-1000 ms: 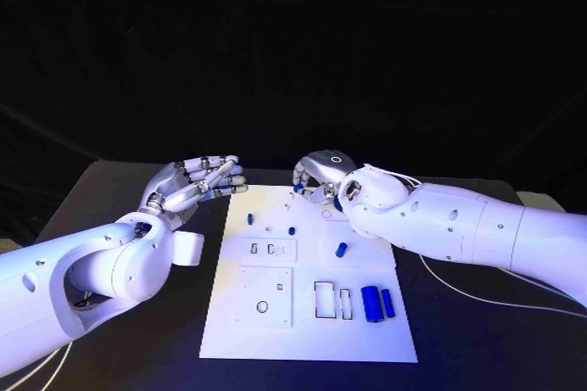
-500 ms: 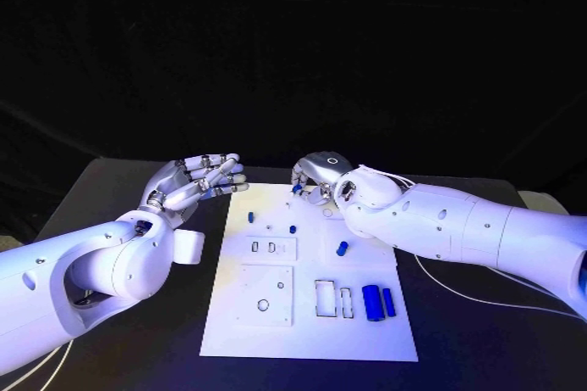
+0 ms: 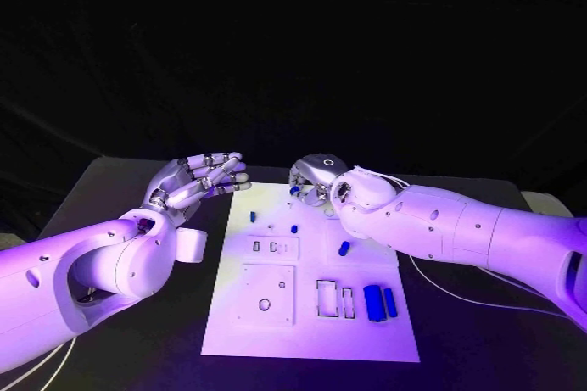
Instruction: Assemble the parts on the task board
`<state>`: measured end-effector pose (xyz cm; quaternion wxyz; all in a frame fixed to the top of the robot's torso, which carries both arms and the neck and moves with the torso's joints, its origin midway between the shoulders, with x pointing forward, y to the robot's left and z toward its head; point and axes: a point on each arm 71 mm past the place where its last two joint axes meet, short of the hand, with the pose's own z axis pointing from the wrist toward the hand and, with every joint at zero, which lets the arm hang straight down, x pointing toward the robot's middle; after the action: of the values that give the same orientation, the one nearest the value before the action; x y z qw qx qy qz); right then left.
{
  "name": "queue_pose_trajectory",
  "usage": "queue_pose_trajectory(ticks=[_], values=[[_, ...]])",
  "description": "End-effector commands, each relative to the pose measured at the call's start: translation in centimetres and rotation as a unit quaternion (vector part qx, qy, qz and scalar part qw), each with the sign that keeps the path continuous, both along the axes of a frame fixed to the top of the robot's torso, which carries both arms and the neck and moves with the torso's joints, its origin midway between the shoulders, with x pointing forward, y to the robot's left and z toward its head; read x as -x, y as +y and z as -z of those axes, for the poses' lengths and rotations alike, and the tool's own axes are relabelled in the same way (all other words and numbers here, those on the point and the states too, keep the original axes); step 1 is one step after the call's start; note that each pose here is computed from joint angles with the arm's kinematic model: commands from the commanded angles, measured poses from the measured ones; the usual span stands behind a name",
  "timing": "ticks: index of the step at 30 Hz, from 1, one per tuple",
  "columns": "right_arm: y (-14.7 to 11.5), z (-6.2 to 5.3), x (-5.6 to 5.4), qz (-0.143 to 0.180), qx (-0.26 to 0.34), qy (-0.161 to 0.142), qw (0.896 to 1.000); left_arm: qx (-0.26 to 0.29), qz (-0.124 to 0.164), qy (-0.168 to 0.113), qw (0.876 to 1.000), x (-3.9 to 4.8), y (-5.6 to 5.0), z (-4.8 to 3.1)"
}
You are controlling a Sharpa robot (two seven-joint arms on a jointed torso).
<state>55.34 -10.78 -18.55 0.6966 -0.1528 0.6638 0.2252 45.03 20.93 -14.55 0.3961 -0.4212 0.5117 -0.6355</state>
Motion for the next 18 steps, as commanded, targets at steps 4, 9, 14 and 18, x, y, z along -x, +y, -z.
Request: queue_pose_trajectory(ticks=[4,9,14,18], values=[[0.4,0.5,0.0,-0.003,0.009,0.012,1.000,0.004,0.011,-0.007,1.000,0.01,-0.3,-0.37],[0.3,0.7,-0.2,0.001,0.011,0.018,1.000,0.003,0.010,-0.007,1.000,-0.04,-0.3,-0.44],[-0.3,0.6,-0.3,0.011,0.011,0.011,1.000,0.003,0.009,-0.008,1.000,-0.07,-0.2,-0.49],[-1.2,0.3,0.2,0.015,0.003,-0.002,1.000,0.002,0.007,-0.008,1.000,-0.10,-0.1,-0.49]])
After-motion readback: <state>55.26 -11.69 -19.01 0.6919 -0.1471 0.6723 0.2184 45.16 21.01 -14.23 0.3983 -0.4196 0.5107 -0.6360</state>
